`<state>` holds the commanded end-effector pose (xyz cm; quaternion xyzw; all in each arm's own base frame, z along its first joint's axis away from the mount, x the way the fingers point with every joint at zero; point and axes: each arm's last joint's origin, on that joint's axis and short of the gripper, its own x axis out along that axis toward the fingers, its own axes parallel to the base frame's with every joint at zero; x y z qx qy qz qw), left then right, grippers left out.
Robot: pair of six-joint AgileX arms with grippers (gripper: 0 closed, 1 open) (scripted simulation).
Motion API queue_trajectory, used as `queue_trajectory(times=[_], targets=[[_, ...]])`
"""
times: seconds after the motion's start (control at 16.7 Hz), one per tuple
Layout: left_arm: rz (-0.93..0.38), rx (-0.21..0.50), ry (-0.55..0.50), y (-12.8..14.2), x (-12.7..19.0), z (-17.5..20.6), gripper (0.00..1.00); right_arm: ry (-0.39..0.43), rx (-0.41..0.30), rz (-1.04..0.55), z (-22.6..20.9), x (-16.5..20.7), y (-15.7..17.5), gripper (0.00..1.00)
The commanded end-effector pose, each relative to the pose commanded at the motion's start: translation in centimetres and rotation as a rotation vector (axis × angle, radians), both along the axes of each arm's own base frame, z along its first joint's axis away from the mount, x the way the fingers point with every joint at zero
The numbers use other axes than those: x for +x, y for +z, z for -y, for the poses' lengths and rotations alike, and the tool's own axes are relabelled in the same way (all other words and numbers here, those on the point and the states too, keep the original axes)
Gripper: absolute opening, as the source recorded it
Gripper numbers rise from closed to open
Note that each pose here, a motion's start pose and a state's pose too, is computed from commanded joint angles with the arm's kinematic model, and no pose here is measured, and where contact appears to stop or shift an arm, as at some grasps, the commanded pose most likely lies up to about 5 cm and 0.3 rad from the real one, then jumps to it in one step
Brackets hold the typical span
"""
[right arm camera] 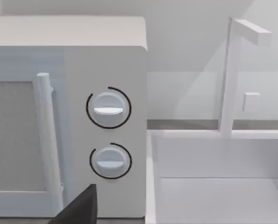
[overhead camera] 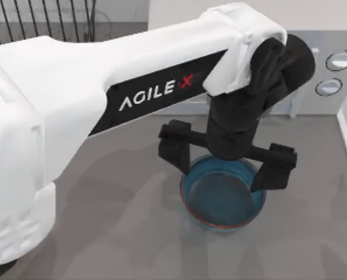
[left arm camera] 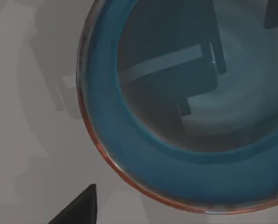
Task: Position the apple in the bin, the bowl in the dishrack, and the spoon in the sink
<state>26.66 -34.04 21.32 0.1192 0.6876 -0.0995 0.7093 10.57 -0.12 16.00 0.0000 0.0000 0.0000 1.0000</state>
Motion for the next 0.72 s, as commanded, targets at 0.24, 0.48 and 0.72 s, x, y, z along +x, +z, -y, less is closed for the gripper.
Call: queue_trajectory(times=[0.24,0.48,0.72], targets=[[0.003,0.024,0.11,-0.3,0.0,4.6,1.0,0.0,0.0,0.0,0.0,0.0,0.0,1.0],[0.038,-0.003,0.223,0.2,0.0,6.8,1.0,0.0,0.0,0.0,0.0,0.0,0.0,1.0],[0.067,-0.043,0.287,1.3,0.1,7.3,1.0,0.0,0.0,0.0,0.0,0.0,0.0,1.0]])
